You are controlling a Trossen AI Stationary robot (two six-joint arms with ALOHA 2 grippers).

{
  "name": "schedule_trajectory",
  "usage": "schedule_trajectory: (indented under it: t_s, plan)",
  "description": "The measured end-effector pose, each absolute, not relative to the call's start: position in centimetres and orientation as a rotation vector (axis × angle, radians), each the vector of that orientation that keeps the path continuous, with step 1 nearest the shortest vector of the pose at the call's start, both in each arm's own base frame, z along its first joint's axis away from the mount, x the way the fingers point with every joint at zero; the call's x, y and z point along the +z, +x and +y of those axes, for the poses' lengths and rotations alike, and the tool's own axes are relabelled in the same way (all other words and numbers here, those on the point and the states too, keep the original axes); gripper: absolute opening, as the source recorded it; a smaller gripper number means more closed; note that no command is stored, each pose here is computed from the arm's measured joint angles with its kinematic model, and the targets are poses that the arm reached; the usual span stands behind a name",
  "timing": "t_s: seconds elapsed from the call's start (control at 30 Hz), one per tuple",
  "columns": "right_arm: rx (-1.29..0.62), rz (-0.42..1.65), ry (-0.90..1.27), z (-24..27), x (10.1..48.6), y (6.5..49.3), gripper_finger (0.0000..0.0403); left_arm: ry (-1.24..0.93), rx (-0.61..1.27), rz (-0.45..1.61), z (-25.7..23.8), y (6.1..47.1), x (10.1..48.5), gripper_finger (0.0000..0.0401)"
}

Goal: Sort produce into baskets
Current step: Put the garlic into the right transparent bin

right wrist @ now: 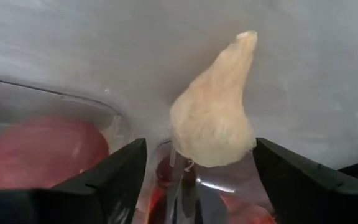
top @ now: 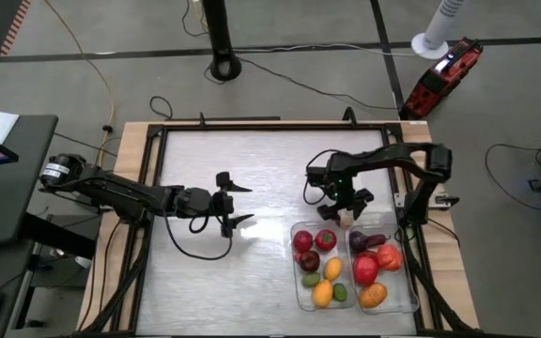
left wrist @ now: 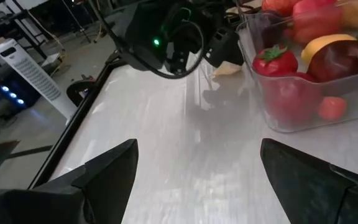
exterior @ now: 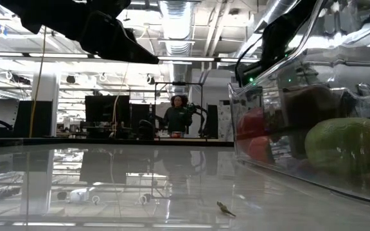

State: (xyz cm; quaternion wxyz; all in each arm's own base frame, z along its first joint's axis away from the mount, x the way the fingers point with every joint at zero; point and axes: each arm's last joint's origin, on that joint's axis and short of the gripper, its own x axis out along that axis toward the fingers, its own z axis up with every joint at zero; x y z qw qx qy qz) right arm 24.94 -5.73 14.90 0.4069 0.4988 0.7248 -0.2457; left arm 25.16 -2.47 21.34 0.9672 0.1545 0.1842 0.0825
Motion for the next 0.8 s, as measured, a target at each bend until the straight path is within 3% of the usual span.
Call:
schedule_trajectory:
  t_s: [0.33,0.63,0.8]
  plan:
    - [-0.596,1.897,1.221,-5.8,13.4,25.1,0.0257,0.326,0.164,0.383,-2.5,25.1,21.3,0.0325]
    - [-0.564,1.886,1.136,-6.2,13.4,25.0,0.0165,0.333,0.164,0.386,-2.5,25.1,21.2,0.0325]
    - [-0.512,1.873,1.098,-6.4,13.7,25.4,0.0157,0.342,0.189,0.389,-2.4,25.1,21.2,0.0325]
